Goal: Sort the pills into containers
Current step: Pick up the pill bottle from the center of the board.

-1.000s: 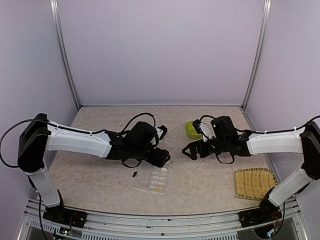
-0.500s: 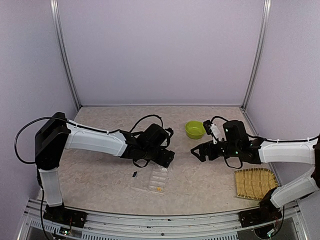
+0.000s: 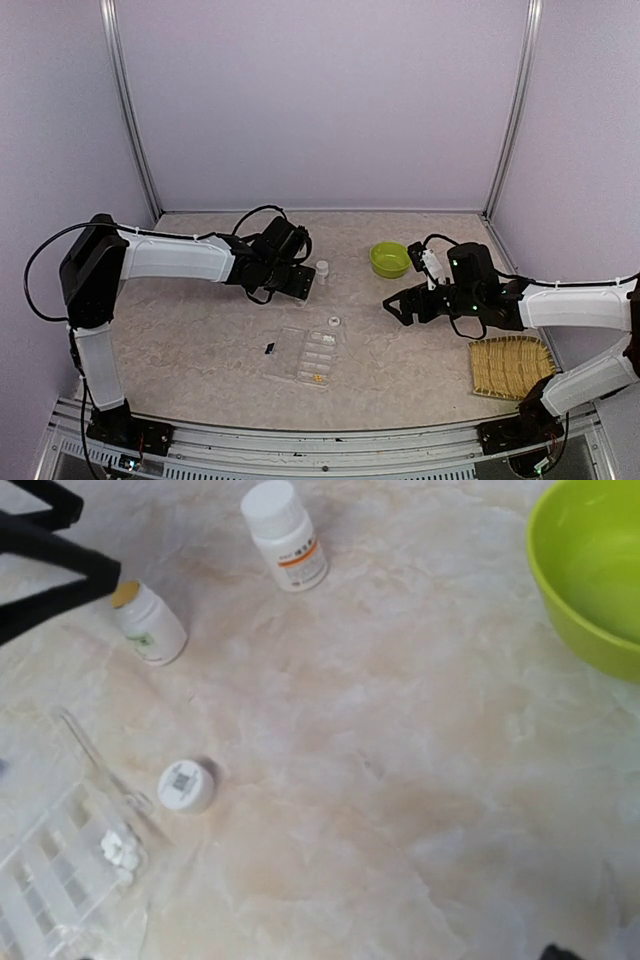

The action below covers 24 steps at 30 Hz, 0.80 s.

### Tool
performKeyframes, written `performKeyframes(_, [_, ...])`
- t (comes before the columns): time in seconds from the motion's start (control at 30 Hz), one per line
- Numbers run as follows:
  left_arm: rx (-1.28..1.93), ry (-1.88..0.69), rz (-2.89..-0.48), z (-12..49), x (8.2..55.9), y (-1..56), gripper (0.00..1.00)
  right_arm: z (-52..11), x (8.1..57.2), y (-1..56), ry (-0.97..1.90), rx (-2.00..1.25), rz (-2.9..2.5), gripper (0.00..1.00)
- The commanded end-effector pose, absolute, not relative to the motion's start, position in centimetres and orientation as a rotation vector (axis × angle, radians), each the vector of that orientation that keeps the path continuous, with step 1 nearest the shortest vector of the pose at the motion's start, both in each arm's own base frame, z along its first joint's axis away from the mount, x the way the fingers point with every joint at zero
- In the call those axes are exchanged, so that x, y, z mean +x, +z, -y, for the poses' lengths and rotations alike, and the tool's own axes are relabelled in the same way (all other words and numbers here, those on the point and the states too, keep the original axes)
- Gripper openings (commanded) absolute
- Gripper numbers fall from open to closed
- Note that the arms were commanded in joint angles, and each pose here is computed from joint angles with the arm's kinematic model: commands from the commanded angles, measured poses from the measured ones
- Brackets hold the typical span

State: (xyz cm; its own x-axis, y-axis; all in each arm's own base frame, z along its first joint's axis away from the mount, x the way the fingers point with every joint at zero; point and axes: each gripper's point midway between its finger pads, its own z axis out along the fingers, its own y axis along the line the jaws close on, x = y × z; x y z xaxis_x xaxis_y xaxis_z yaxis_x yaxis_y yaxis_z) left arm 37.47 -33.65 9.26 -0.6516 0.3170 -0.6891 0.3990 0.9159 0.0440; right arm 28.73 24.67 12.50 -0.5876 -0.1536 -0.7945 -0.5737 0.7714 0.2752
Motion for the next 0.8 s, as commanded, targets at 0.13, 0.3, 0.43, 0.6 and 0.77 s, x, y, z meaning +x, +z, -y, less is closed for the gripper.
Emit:
performKeyframes(0.13, [0.532, -0.172, -2.391, 33.9, 38.0, 7.2, 0.72, -24.6, 29.0, 13.2, 0.668, -0.54, -2.125, 0.94])
performKeyframes(0.3, [0.55, -0.192, -2.415, 34.2, 38.3, 6.5, 0.62, -24.6, 29.0, 13.1, 0.666, -0.54, -2.131, 0.94])
performKeyframes(0.43, [0.554, -0.189, -2.429, 34.1, 38.4, 5.8, 0.52, -24.6, 29.1, 13.2, 0.666, -0.539, -2.128, 0.93])
performKeyframes(0.6, [0.559, -0.19, -2.443, 34.0, 38.4, 5.2, 0.44, -24.7, 29.1, 13.1, 0.67, -0.538, -2.132, 0.93])
performKeyframes(0.77, [0.569, -0.203, -2.452, 34.1, 38.3, 4.8, 0.34, -24.7, 29.0, 13.0, 0.675, -0.536, -2.135, 0.93])
